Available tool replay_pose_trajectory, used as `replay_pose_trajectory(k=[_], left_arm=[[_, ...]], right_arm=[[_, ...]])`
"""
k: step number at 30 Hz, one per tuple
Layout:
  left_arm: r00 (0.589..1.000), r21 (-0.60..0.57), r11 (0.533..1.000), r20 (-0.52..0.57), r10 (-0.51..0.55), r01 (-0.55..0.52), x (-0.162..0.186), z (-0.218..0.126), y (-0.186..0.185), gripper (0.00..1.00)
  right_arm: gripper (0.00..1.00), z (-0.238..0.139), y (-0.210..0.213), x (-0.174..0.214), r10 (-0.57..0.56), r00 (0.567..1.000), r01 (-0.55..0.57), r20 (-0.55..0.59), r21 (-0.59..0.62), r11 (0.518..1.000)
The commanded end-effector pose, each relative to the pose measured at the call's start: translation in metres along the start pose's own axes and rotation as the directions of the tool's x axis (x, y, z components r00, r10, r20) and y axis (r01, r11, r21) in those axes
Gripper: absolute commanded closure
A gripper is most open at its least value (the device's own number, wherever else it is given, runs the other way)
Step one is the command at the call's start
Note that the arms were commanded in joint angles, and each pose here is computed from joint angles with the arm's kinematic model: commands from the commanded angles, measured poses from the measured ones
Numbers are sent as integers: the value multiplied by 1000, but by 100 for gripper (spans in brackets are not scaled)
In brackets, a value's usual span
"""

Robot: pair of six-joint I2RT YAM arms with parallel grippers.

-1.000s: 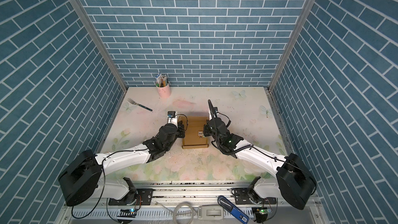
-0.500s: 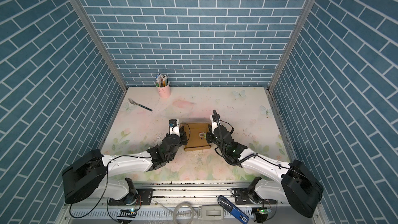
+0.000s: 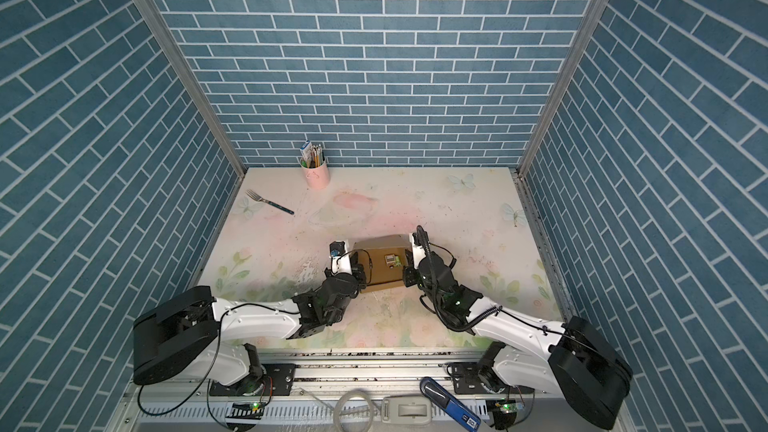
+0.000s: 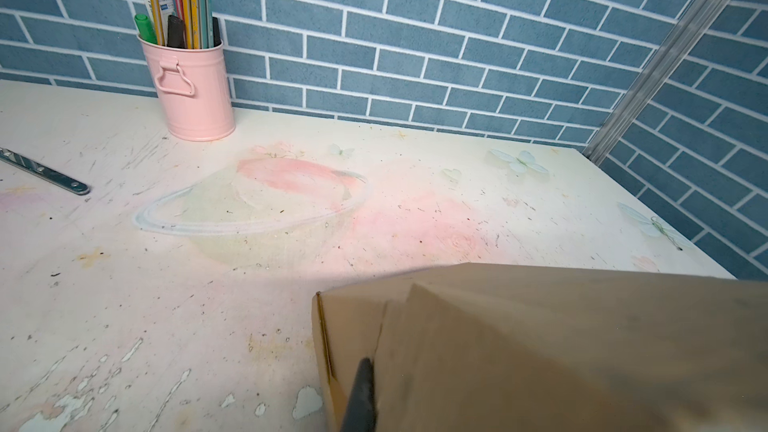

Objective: Fold the paper box

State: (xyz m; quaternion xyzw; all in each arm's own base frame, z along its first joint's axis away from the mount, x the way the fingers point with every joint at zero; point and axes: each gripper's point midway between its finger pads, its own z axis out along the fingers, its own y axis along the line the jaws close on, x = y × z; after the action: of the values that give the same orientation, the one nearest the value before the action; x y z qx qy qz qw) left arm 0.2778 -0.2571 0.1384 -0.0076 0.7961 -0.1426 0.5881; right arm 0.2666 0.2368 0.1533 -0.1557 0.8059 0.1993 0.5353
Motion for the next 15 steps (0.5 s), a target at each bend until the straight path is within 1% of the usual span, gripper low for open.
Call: replay_pose_trajectory(k=[1,3,10,13,15], left_arm=[[996,-8,1000,-85,26,-27,26,-9,11,91],[995,3,1000,-100,18,-18,30,-14,13,86],[981,57,998,-192,-21,33,42,-37,22,60],[969,58,997,-242,-37,52,47,-49,30,54],[960,41,997,-277,-47,60,52,-57,40,52]], right_arm=[[100,-7,-5,13,-25,999,26,-35,12,1000],[100,-10,-7,13,-27,999,28,-35,16,999],[100,-14,-10,20,-26,999,27,-46,17,999],[100,-14,-11,23,-32,998,33,-54,19,999],[100,-14,-11,24,-35,998,36,-55,19,999]])
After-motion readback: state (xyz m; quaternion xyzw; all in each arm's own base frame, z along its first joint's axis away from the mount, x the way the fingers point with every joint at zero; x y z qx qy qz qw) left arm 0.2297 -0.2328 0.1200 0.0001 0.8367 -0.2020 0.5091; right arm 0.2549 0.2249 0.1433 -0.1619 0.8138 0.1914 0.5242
